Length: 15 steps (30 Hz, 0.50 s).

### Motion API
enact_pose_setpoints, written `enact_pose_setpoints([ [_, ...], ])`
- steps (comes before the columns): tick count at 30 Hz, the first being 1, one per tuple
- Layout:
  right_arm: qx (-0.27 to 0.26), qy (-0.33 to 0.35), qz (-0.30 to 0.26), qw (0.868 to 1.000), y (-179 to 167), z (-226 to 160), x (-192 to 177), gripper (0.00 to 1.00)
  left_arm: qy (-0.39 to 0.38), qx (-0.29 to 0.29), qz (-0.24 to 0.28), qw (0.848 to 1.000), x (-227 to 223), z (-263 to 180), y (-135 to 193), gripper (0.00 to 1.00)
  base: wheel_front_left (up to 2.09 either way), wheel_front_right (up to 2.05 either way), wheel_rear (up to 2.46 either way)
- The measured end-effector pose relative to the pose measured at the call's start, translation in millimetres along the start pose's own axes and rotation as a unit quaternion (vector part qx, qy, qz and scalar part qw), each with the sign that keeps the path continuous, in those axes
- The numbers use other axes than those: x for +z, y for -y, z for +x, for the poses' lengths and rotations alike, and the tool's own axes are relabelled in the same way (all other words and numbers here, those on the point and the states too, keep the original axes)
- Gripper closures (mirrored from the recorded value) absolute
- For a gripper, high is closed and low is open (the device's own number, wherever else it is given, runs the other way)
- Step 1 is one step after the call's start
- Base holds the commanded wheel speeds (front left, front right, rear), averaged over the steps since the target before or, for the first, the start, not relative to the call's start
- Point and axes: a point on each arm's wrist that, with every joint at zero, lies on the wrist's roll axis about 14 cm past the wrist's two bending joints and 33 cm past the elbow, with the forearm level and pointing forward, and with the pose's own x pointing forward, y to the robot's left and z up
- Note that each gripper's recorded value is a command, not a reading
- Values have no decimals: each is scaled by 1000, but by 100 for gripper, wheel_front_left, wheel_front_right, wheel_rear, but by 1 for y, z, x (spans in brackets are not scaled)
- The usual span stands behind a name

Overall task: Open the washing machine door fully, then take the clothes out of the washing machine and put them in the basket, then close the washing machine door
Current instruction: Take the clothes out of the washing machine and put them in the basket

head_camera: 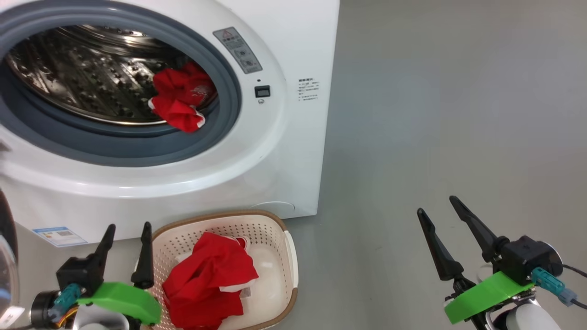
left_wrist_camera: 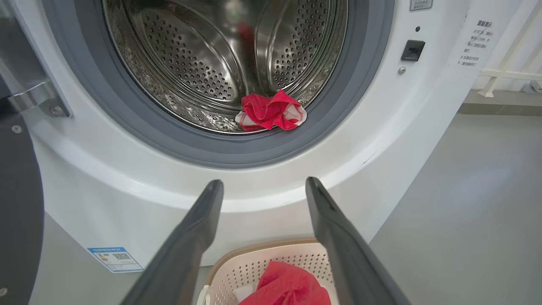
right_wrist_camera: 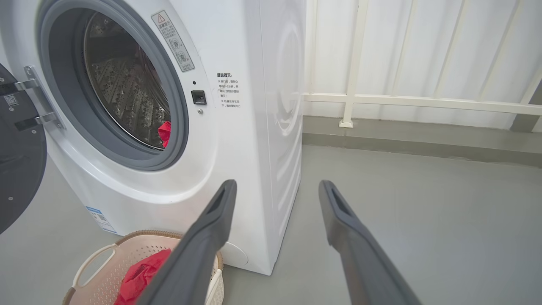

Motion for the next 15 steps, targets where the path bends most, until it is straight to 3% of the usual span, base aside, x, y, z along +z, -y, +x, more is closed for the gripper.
enact_pose_setpoints([
  [15, -4, 5, -1, 1000, 2, -7, 4, 0, 53, 35, 0, 998, 26, -34, -16, 0, 0, 0, 0],
])
